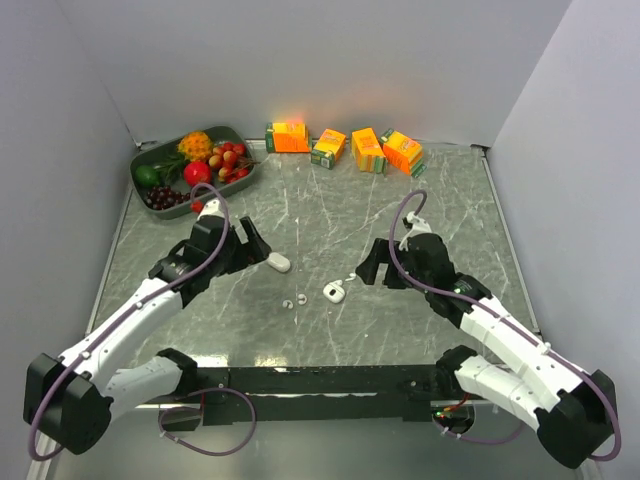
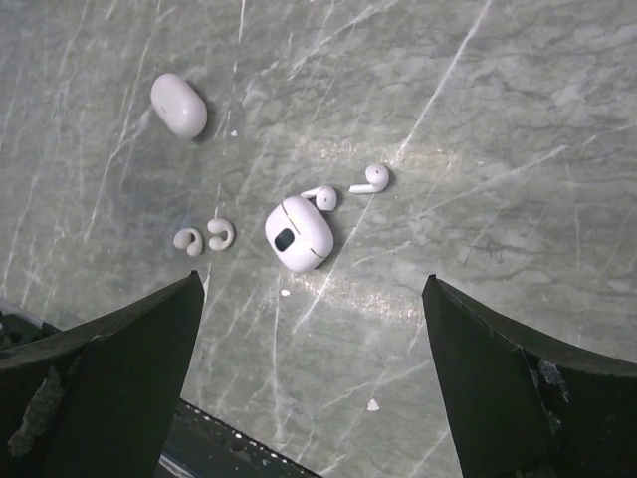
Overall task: Insert the wireless bluetooth earbuds into the charging case
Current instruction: Pick up the charging case at the center of the board.
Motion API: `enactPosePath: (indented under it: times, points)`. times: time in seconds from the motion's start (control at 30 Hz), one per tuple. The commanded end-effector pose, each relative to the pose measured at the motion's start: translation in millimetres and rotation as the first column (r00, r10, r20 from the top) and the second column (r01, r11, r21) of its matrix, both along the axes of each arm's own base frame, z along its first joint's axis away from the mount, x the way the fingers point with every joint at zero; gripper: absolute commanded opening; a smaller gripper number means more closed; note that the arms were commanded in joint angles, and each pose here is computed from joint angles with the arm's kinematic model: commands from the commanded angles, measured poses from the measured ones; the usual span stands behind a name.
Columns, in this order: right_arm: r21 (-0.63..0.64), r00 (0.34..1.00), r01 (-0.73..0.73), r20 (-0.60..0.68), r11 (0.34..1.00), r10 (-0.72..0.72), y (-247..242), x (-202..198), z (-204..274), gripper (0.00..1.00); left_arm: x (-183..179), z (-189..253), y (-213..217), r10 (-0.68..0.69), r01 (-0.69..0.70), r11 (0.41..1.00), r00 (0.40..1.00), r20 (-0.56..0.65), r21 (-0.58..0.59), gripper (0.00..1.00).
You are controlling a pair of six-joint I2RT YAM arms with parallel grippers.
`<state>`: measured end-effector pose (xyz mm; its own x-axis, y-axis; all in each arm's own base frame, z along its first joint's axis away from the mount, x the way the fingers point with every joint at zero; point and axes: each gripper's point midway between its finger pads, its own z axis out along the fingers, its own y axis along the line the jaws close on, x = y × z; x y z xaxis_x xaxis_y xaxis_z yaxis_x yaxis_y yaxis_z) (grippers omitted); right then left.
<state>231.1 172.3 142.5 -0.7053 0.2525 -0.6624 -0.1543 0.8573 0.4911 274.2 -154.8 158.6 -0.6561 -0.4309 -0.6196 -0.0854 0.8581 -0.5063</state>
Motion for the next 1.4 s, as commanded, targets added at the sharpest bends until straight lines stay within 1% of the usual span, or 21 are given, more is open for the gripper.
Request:
enactPosePath:
  times: [0.0, 0.03, 0.07, 0.13, 0.17, 0.2, 0.27, 0.3, 0.33, 0.47, 0.6, 0.7, 0.77, 0.87, 1.0, 1.03, 1.07, 1.2, 1.27, 1.37]
  points:
    - [0.041, 0.997, -0.059, 0.051, 0.997, 0.057, 17.9, 15.0, 29.1, 1.0, 15.0, 19.7, -8.8, -0.055, 0.054, 0.998, 0.995, 0.08, 0.016, 0.96]
    - [0.043, 0.997, -0.06, 0.046, 0.997, 0.058, 20.1, 16.9, 29.8, 1.0, 16.5, 17.6, -8.9, -0.066, 0.064, 0.997, 0.995, 0.081, 0.033, 0.96]
    - [0.056, 0.998, -0.057, 0.043, 0.997, 0.055, 23.0, 19.4, 34.7, 1.0, 20.0, 9.9, -8.5, -0.091, 0.085, 0.993, 0.993, 0.07, 0.078, 0.96]
    - [0.065, 0.998, -0.065, 0.027, 0.996, 0.063, 27.8, 21.4, 33.3, 1.0, 26.6, -2.2, -3.9, -0.088, 0.083, 0.986, 0.996, 0.032, 0.145, 0.96]
    - [0.077, 0.997, -0.079, 0.03, 0.994, 0.077, 31.1, 21.7, 36.9, 1.0, 37.1, -10.1, -5.4, -0.11, 0.109, 0.973, 0.994, -0.007, 0.205, 0.98]
    - [0.076, 0.996, -0.086, 0.023, 0.993, 0.085, 32.4, 21.0, 36.7, 1.0, 33.6, -21.9, -1.4, -0.111, 0.127, 0.961, 0.991, -0.077, 0.247, 0.99]
    - [0.06, 0.996, -0.086, 0.017, 0.994, 0.085, 29.5, 19.2, 37.7, 1.0, 41.1, -36.3, -9.9, -0.176, 0.212, 0.934, 0.974, -0.145, 0.287, 0.98]
    - [0.052, 0.996, -0.087, 0.017, 0.995, 0.086, 28.2, 18.0, 37.1, 1.0, 36.8, -44.0, -10.2, -0.192, 0.241, 0.925, 0.964, -0.184, 0.295, 0.97]
    - [0.048, 0.996, -0.086, 0.023, 0.995, 0.085, 26.8, 17.5, 39.0, 1.0, 38.8, -46.8, -8.6, -0.186, 0.241, 0.919, 0.963, -0.196, 0.311, 0.96]
    - [0.019, 0.995, -0.088, 0.048, 0.996, 0.087, 19.7, 14.0, 40.4, 1.0, 42.1, -52.7, -12.6, -0.208, 0.261, 0.915, 0.958, -0.195, 0.309, 0.96]
    - [0.014, 0.993, -0.11, 0.035, 0.994, 0.11, 21.2, 10.5, 37.7, 1.0, 40.8, -69.6, -16.5, -0.242, 0.316, 0.895, 0.937, -0.252, 0.315, 0.96]
    - [0.009, 0.992, -0.123, 0.024, 0.992, 0.123, 22.6, 9.9, 37.3, 1.0, 40.5, -79.4, -21.3, -0.253, 0.333, 0.878, 0.932, -0.258, 0.343, 0.96]
    - [0.006, 0.991, -0.129, 0.025, 0.992, 0.129, 22.4, 8.9, 40.2, 1.0, 39.2, -85.7, -28.2, -0.266, 0.347, 0.88, 0.926, -0.267, 0.325, 0.96]
    - [0.008, 0.991, -0.132, 0.041, 0.991, 0.131, 21.3, 7.3, 45.5, 1.0, 38.7, -87.3, -40.0, -0.303, 0.374, 0.879, 0.917, -0.259, 0.297, 0.96]
    - [0.004, 0.989, -0.138, 0.058, 0.99, 0.138, 20.4, 6.4, 51.1, 1.0, 43.5, -79.7, -44.7, -0.307, 0.363, 0.878, 0.927, -0.214, 0.313, 0.97]
    - [0.003, 0.989, -0.136, 0.064, 0.991, 0.136, 19.7, 6.6, 51.9, 1.0, 42.6, -78.7, -48.0, -0.336, 0.389, 0.867, 0.918, -0.212, 0.312, 0.99]
    - [-0.001, 0.988, -0.138, 0.062, 0.99, 0.138, 19.3, 5.8, 50.6, 1.0, 44.1, -81.6, -47.1, -0.333, 0.392, 0.861, 0.917, -0.221, 0.326, 0.97]
    - [-0.001, 0.989, -0.141, 0.052, 0.99, 0.141, 19.7, 4.8, 47.2, 1.0, 42.4, -93.4, -46.5, -0.374, 0.447, 0.819, 0.892, -0.255, 0.36, 0.96]
    - [0.005, 0.989, -0.139, 0.055, 0.99, 0.139, 19.1, 4.4, 48.0, 1.0, 38.4, -103.5, -46.6, -0.42, 0.497, 0.786, 0.866, -0.272, 0.368, 0.96]
    - [0.01, 0.988, -0.141, 0.06, 0.99, 0.14, 19.5, 3.0, 49.5, 0.99, 37.7, -102.1, -53.8, -0.477, 0.535, 0.768, 0.845, -0.243, 0.353, 0.96]
